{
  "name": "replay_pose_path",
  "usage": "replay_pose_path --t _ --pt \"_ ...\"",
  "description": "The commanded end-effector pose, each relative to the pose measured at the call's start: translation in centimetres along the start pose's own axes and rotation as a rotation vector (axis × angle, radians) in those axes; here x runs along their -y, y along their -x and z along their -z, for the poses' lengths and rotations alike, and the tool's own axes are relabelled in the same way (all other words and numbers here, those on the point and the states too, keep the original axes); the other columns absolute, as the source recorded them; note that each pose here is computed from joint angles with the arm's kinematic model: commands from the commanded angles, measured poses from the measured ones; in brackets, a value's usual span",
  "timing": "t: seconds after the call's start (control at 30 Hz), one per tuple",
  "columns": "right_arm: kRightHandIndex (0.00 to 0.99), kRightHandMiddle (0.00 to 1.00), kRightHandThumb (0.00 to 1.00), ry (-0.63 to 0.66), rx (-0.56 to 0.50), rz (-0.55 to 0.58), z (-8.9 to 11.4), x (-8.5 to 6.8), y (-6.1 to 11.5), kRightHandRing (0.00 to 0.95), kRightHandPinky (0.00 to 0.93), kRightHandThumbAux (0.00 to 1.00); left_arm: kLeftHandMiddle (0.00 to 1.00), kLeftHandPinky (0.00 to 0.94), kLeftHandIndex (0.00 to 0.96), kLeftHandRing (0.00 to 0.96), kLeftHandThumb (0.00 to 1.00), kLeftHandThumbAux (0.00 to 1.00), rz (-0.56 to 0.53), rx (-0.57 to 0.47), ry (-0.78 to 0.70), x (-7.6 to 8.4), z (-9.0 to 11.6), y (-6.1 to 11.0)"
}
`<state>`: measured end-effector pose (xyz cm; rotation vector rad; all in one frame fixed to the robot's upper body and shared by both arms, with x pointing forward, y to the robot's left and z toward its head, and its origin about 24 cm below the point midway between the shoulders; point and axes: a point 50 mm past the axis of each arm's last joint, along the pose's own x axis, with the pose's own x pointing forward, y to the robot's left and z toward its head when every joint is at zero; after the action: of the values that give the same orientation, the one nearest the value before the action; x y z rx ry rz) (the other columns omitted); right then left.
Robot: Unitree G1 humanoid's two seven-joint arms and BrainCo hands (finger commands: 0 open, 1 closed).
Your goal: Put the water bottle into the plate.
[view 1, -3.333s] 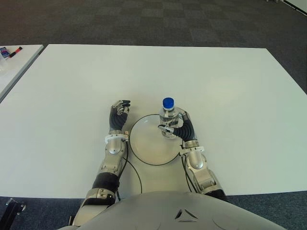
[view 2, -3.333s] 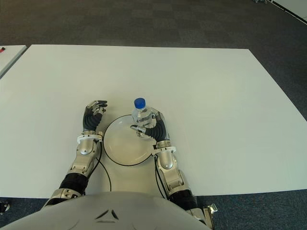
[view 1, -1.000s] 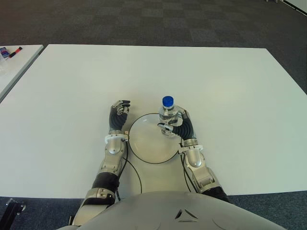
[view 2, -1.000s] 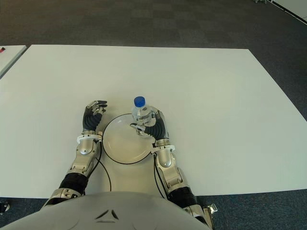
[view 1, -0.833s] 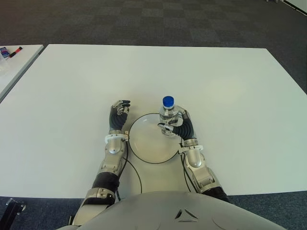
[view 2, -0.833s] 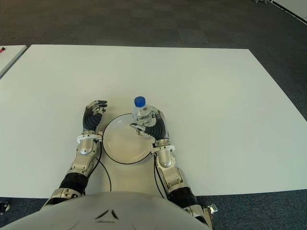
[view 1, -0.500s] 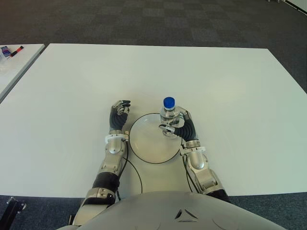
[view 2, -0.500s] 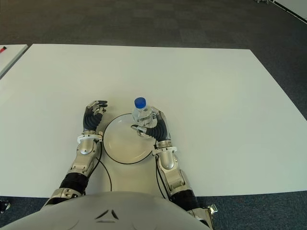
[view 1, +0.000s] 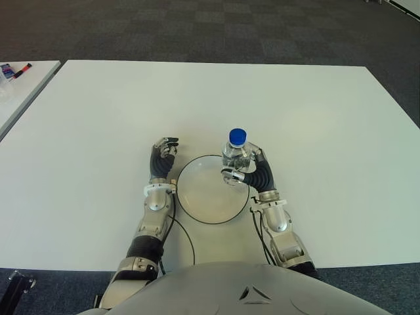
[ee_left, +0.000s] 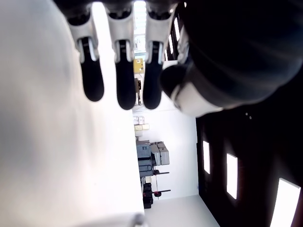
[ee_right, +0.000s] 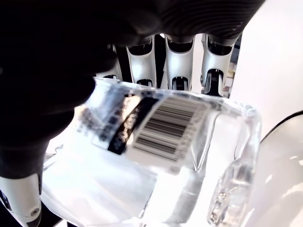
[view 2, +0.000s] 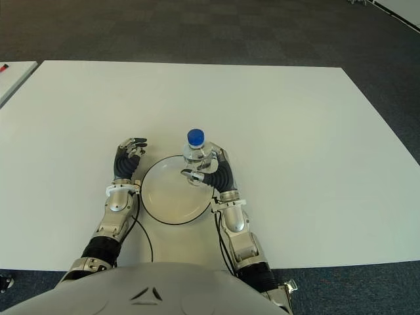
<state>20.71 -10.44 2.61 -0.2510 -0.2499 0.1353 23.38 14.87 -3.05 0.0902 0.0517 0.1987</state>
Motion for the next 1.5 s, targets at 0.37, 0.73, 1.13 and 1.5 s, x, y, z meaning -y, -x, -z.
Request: replay_pose_path --t 0.37,0.73,1.13,1.5 --pt "0.422 0.481 0.843 -0.107 0.017 -0.006 -1.0 0.6 0.0 0.565 0.564 0.678 0.335 0.370 0.411 0.345 0.715 0.710 -0.003 -0.013 -0.002 0.0 0.3 0.0" --pt "0.428 0.476 0.844 -0.139 0.011 -0.008 -1.3 0.8 0.1 0.552 0.553 0.677 0.343 0.375 0.411 0.353 0.716 0.710 -0.002 -0.013 -0.003 0.0 0.3 -0.1" --pt "0.416 0.487 0.842 -0.022 0.070 -0.020 -2.0 0.6 0.2 0.566 0.584 0.678 0.333 0.369 0.410 0.345 0.716 0.711 0.002 -0.004 -0.008 0.0 0.3 -0.2" --pt "0.410 0.493 0.841 -0.045 0.060 -0.072 -2.4 -0.2 0.5 0.577 0.581 0.679 0.332 0.371 0.410 0.343 0.714 0.711 0.000 -0.003 -0.003 0.0 0.3 -0.2"
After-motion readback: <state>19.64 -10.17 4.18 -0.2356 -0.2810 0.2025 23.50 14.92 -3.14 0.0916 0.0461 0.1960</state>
